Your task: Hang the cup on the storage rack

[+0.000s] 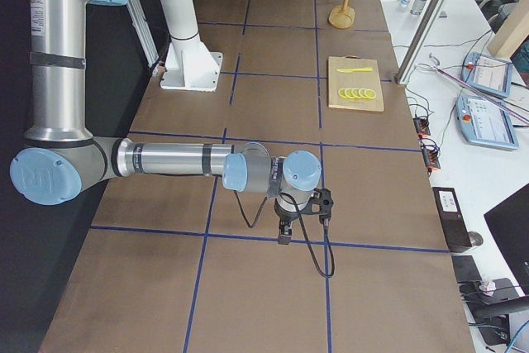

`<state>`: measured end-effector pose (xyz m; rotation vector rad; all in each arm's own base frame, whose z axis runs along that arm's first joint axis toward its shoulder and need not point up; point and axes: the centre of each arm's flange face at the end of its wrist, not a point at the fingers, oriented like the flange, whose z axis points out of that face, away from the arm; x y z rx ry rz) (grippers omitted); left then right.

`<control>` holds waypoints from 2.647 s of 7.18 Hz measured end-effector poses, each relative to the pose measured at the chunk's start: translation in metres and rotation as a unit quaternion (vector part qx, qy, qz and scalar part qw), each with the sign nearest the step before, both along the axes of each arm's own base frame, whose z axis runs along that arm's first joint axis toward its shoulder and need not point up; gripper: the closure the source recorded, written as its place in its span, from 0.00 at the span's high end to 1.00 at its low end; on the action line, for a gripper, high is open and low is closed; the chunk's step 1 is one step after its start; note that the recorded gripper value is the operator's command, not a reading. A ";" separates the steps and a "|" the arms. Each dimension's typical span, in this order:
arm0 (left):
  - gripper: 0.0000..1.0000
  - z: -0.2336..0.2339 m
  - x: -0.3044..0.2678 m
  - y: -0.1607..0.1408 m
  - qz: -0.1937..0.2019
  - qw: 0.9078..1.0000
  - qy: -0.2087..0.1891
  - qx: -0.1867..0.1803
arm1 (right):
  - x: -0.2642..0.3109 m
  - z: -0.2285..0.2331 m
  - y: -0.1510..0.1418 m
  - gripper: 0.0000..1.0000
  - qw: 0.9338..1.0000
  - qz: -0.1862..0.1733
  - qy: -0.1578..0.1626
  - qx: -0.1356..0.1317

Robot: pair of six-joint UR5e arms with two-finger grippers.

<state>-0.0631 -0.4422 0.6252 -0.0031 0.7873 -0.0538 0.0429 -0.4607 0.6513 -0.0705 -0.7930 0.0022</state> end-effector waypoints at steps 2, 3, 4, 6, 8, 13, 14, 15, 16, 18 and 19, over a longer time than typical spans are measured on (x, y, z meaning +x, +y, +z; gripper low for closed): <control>1.00 -0.001 0.001 0.004 0.002 1.000 0.010 0.005 | -0.014 -0.011 -0.003 0.99 0.999 -0.009 -0.033 0.014; 1.00 -0.001 0.002 0.008 0.003 1.000 0.015 0.011 | -0.030 -0.020 -0.006 1.00 0.998 -0.019 -0.043 0.032; 1.00 -0.001 0.003 0.011 0.003 1.000 0.018 0.017 | -0.048 -0.027 -0.008 0.99 0.998 -0.021 -0.047 0.037; 1.00 0.000 0.004 0.013 0.003 0.999 0.026 0.019 | -0.084 -0.042 -0.011 0.99 0.998 -0.012 -0.051 0.035; 1.00 -0.001 0.004 0.014 0.003 0.999 0.029 0.020 | -0.119 -0.057 -0.012 0.98 0.998 0.002 -0.060 0.037; 1.00 -0.002 0.004 0.014 0.003 0.999 0.030 0.021 | -0.181 -0.063 0.002 0.86 0.997 -0.008 -0.047 0.066; 1.00 -0.002 0.004 0.014 0.003 0.999 0.030 0.021 | -0.187 -0.055 0.007 0.65 0.997 -0.013 -0.035 0.065; 1.00 -0.001 0.004 0.014 0.003 0.999 0.030 0.020 | -0.190 -0.052 0.009 0.29 0.997 -0.015 -0.027 0.066; 1.00 -0.001 0.004 0.014 0.003 0.999 0.032 0.020 | -0.192 -0.051 0.010 0.10 0.997 -0.016 -0.023 0.067; 1.00 -0.001 0.006 0.017 0.003 0.999 0.047 0.017 | -0.193 -0.052 0.010 0.00 0.997 -0.017 -0.024 0.069; 1.00 0.001 0.007 0.020 0.003 0.999 0.052 0.015 | -0.196 -0.054 0.011 0.00 0.997 -0.021 -0.027 0.068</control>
